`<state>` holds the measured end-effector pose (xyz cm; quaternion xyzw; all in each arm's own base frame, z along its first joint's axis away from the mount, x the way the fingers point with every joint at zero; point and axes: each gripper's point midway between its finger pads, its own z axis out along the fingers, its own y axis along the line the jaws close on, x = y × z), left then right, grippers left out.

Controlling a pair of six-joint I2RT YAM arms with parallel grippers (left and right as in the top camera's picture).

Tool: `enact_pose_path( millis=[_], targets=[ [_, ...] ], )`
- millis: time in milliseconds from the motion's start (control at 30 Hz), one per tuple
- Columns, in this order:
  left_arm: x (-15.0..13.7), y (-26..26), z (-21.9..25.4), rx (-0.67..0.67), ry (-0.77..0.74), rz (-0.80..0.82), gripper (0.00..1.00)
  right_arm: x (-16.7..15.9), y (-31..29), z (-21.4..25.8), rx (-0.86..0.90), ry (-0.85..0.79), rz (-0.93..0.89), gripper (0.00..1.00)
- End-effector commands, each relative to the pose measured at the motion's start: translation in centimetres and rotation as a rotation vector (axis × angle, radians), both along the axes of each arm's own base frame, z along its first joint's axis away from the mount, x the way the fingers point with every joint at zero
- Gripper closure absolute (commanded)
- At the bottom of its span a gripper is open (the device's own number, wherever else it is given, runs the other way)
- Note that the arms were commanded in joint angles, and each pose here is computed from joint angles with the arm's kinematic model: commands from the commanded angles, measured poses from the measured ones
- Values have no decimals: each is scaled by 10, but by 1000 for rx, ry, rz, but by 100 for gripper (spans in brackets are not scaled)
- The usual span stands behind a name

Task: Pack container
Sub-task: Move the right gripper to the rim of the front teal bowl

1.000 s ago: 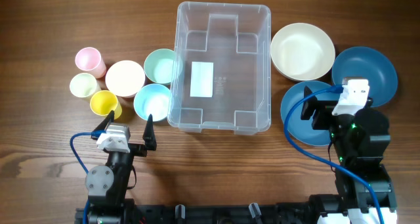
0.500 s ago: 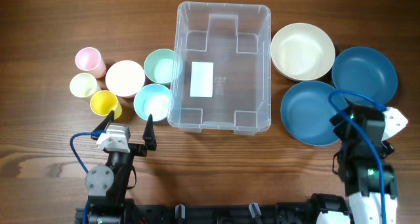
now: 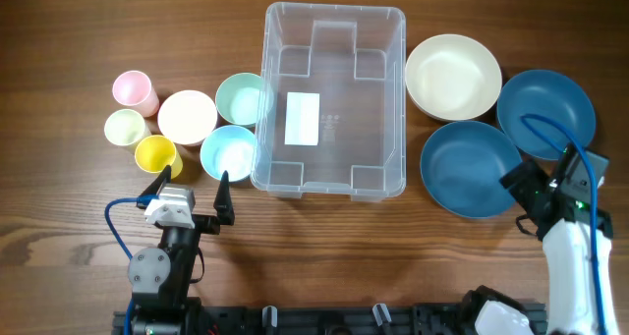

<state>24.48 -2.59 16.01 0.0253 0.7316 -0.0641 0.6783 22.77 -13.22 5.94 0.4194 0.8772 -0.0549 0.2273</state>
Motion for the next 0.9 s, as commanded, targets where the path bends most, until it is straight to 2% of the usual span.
enact_pose_path(
  millis=[0,167,433,500,867],
  targets=[
    [0,-1,-5,9,7,-4,0,16,19,-14,90,2,169,1],
    [0,-1,-5,9,7,-4,0,17,19,-31,115,39,168,9],
    [0,-1,-5,8,8,-4,0,17,19,-39,118,64,190,34],
    [0,-1,-5,9,7,-4,0,15,20,-40,123,75,189,35],
    [0,-1,-5,9,7,-4,0,9,21,-46,122,93,184,54]
  ],
)
